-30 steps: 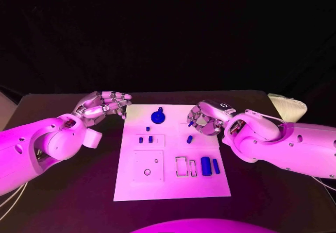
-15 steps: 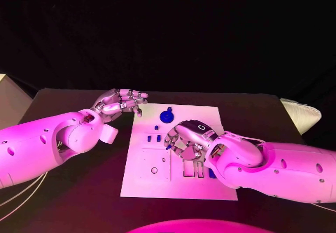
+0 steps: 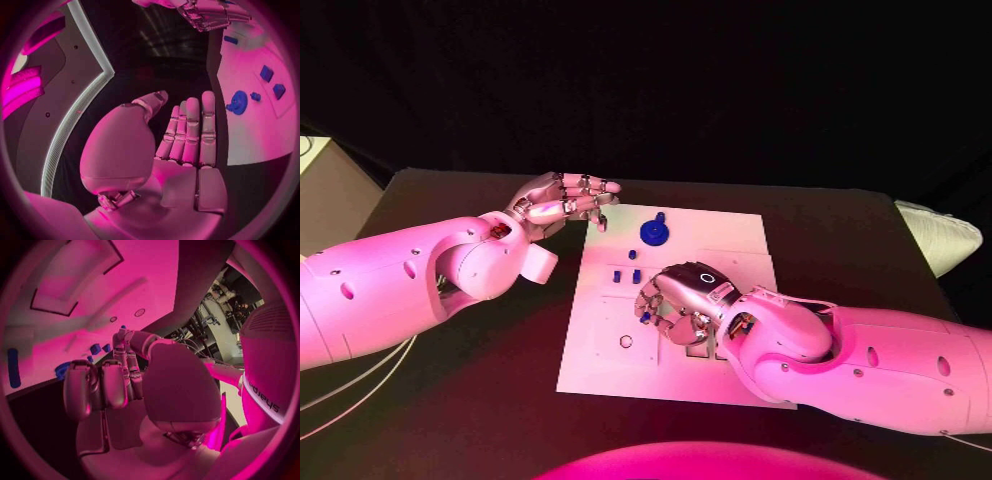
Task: Assemble the parts on the task board
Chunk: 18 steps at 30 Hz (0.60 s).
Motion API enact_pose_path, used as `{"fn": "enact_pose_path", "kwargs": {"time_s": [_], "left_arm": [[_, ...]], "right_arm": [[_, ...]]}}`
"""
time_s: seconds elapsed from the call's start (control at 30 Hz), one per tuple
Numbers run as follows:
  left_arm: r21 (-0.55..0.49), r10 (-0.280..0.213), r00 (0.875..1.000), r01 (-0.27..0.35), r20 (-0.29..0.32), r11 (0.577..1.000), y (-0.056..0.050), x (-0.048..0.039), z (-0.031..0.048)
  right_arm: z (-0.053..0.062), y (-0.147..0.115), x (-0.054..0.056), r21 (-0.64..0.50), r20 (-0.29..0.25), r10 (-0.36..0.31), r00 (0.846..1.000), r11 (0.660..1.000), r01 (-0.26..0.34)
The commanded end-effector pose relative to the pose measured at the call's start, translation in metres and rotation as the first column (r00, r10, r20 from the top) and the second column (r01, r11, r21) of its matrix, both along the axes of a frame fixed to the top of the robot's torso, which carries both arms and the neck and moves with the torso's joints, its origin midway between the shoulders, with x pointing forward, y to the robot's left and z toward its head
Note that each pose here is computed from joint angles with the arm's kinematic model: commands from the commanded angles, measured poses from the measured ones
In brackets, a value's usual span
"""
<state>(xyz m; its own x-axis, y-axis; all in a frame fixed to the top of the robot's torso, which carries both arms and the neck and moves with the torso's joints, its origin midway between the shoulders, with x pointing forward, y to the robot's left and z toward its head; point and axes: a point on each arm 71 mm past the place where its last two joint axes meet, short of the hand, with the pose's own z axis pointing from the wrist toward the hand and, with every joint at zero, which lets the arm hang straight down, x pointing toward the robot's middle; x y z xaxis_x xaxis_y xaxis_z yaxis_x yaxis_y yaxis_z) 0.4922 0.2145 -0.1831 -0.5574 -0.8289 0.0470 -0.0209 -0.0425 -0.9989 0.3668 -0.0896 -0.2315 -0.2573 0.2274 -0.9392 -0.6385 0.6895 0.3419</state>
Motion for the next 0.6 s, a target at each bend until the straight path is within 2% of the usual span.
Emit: {"fn": "enact_pose_path", "kwargs": {"time_s": [0.03, 0.4, 0.6], "left_arm": [[-0.012, -0.009, 1.0, 0.009, -0.004, 1.0, -0.0019, -0.0003, 0.0007], [-0.011, -0.011, 1.0, 0.011, -0.007, 1.0, -0.0014, -0.0003, 0.0005], [-0.01, -0.01, 1.0, 0.01, -0.008, 1.0, -0.0006, -0.0001, 0.0004]], "right_arm": [[-0.0038, 0.0008, -0.0008, -0.054, 0.016, 0.003, 1.0, 0.999, -0.003], [-0.0063, -0.0012, 0.0, -0.064, 0.027, -0.029, 0.999, 0.997, 0.031], [-0.0071, -0.001, -0.0003, -0.069, 0.026, -0.026, 0.999, 0.997, 0.028]]}}
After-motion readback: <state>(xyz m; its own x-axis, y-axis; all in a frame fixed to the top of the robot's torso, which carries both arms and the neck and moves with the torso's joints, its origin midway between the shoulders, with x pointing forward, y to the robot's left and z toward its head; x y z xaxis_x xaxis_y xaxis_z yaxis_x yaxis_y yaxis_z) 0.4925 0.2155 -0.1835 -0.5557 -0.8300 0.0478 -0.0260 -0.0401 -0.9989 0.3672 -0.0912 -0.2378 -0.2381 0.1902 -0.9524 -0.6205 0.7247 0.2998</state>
